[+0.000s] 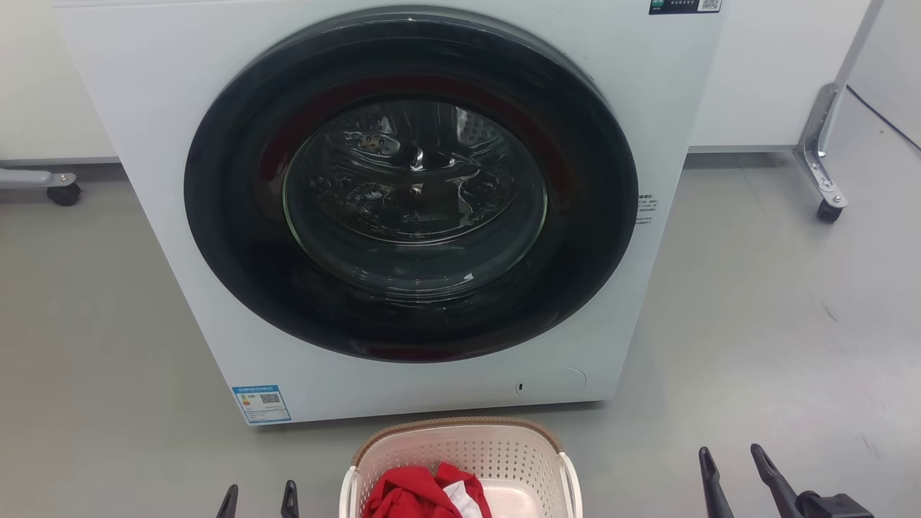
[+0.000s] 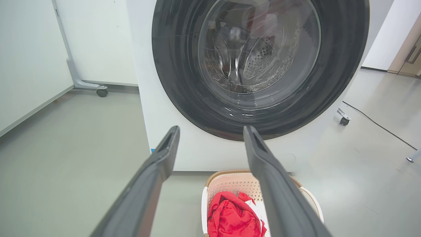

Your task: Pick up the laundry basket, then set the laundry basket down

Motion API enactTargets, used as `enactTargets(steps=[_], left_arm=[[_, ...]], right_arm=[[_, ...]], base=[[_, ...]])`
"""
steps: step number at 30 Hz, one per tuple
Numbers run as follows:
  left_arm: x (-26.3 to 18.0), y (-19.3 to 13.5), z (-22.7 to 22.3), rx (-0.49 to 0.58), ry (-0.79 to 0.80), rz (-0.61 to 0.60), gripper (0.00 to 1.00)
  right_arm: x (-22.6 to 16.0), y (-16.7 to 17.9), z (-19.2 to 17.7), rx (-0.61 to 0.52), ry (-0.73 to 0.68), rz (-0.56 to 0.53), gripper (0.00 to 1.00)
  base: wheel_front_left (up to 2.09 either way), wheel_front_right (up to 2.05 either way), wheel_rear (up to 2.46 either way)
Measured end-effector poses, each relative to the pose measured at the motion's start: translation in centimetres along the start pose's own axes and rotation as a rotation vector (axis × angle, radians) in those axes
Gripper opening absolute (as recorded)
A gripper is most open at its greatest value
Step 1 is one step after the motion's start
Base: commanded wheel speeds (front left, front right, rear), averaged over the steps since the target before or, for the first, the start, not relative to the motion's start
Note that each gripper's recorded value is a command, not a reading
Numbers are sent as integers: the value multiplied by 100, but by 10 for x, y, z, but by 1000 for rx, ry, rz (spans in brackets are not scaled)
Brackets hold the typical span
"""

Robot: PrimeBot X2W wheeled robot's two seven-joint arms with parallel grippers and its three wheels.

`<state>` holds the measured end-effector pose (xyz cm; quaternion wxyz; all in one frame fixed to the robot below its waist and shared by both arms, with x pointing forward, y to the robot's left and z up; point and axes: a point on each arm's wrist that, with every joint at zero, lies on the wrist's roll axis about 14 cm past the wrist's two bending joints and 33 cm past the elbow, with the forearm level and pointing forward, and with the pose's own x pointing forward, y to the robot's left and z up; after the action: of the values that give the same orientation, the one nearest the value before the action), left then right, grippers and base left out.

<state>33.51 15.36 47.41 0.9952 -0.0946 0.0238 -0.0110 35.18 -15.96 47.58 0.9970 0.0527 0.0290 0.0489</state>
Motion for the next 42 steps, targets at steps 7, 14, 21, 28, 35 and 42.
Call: enactTargets(steps=[7, 14, 21, 28, 35, 42], left_arm=[[0, 1, 1, -5, -1, 7, 100], [-1, 1, 0, -4, 8, 9, 100], [-4, 2, -4, -5, 32, 14, 100], [-5, 1, -5, -8, 40, 13, 100], [-10, 2, -19, -7, 86, 20, 0], [-14, 7, -30, -48, 129, 39, 0]], right_arm=[[-3, -3, 2, -7, -8, -14, 100], [-3, -4, 3, -16, -14, -15, 100], [-3, -5, 7, -23, -24, -17, 100], [-4, -5, 9, -29, -22, -17, 100], [-14, -3, -13, -17, 47, -23, 0], [-19, -7, -25, 37, 93, -49, 0]], base=[[0, 0, 0], [0, 0, 0], [0, 0, 0], [0, 0, 0], [0, 0, 0], [0, 0, 0]])
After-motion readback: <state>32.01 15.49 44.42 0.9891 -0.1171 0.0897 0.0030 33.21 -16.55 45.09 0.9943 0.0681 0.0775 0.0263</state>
